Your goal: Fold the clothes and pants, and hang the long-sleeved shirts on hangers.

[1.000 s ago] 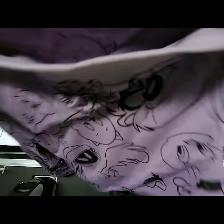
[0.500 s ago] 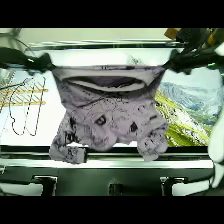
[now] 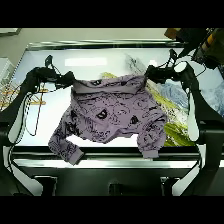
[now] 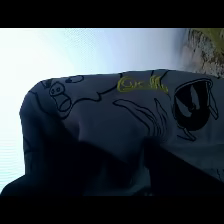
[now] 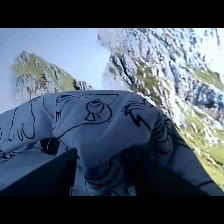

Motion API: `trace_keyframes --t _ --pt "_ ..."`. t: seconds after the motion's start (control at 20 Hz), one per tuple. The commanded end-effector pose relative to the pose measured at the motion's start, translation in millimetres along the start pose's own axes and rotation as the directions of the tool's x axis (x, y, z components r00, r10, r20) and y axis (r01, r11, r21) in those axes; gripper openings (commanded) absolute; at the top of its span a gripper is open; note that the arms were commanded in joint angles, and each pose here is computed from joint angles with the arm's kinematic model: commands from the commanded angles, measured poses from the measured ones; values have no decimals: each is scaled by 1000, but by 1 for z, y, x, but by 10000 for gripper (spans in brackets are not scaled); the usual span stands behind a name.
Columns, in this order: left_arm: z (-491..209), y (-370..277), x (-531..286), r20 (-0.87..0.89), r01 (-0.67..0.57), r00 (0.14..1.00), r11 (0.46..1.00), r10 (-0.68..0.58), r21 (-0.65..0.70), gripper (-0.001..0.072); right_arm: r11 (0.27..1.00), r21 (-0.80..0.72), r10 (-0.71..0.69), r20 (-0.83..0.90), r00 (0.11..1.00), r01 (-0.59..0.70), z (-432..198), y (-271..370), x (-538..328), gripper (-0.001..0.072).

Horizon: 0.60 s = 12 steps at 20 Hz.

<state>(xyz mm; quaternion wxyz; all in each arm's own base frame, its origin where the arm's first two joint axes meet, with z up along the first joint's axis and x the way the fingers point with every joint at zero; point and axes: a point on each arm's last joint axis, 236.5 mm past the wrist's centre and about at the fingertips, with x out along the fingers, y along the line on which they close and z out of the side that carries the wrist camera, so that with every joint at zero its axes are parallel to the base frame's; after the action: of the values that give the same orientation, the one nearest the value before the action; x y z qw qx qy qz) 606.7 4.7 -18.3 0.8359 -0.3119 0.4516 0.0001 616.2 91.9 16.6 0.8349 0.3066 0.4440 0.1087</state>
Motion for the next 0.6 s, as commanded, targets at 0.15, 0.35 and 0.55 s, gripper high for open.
trace_keyframes --t 0.15,0.35,0.55 --pt "-6 11 -74 -114 14 993 998 -21 -61 454 999 24 -27 -207 978 33 -27 -18 -81 441" --pt "-41 20 -142 -253 -75 965 997 76 10 454 996 -27 -91 -477 874 89 -107 -18 -115 444" --pt "-82 17 -179 -291 -94 952 995 94 14 454 992 -53 -125 -581 804 117 -199 -16 -108 463"
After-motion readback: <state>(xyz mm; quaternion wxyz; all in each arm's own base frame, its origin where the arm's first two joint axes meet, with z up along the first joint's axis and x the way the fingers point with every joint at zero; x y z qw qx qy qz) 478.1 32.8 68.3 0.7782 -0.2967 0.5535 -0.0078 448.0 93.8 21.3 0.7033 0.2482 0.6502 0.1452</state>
